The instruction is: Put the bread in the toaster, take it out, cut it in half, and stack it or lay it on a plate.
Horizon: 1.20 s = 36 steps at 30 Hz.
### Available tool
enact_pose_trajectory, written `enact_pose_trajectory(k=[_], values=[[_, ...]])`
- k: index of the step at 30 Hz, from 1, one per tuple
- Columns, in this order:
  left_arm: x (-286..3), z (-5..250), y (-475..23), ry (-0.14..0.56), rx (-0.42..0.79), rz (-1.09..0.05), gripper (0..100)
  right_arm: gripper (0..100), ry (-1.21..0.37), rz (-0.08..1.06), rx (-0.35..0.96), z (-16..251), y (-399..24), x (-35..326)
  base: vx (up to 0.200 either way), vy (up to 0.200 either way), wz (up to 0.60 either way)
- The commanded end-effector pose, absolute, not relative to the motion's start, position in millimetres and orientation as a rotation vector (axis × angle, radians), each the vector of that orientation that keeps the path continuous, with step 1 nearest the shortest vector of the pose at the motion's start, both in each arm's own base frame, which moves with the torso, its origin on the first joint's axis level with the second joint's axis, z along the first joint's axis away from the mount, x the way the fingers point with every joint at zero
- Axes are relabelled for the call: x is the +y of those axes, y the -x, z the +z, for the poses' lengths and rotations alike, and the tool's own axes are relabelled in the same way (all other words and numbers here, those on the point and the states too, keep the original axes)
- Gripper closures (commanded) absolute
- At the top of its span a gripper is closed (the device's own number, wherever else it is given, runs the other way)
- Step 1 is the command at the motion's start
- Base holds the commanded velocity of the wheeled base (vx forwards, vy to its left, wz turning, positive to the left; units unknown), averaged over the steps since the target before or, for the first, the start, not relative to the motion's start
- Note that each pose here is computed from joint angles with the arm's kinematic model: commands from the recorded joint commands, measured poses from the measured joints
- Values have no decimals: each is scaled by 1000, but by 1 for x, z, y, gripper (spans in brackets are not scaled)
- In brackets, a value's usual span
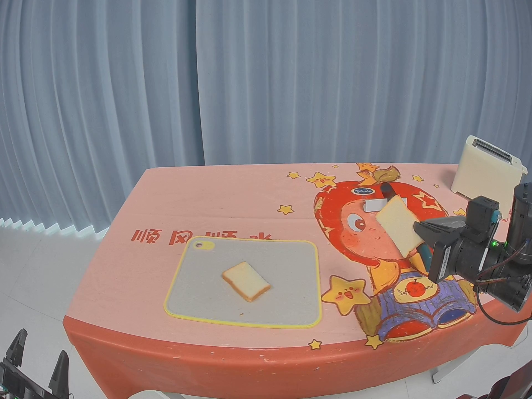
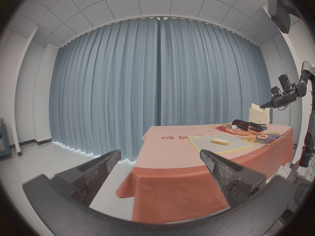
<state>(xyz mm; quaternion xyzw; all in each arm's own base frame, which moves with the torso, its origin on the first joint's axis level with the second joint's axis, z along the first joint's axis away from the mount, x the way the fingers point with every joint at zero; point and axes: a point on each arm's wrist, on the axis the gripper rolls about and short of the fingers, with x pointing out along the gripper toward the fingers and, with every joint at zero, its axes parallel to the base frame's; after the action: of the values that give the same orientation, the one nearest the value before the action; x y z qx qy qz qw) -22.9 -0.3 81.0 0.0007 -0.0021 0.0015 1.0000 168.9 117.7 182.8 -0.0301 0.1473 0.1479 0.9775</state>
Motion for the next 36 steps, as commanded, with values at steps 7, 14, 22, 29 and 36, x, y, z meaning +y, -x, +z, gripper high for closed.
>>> enact_pose_trajectory(k=[7, 14, 22, 29, 36], values=[[0, 76, 23, -2, -3, 3, 0, 100, 55, 293, 289, 185, -169, 116, 0, -200, 0], [0, 76, 23, -2, -3, 3, 0, 100, 60, 290, 297, 183, -170, 116, 0, -200, 0], [0, 76, 23, -2, -3, 3, 0, 100, 55, 288, 291, 184, -170, 115, 0, 0, 0], [0, 76, 23, -2, -3, 3, 0, 100, 46, 275, 280, 187, -171, 112, 0, 0, 0], [0, 76, 23, 0, -3, 3, 0, 100, 29, 232, 267, 192, -179, 104, 0, 0, 0]])
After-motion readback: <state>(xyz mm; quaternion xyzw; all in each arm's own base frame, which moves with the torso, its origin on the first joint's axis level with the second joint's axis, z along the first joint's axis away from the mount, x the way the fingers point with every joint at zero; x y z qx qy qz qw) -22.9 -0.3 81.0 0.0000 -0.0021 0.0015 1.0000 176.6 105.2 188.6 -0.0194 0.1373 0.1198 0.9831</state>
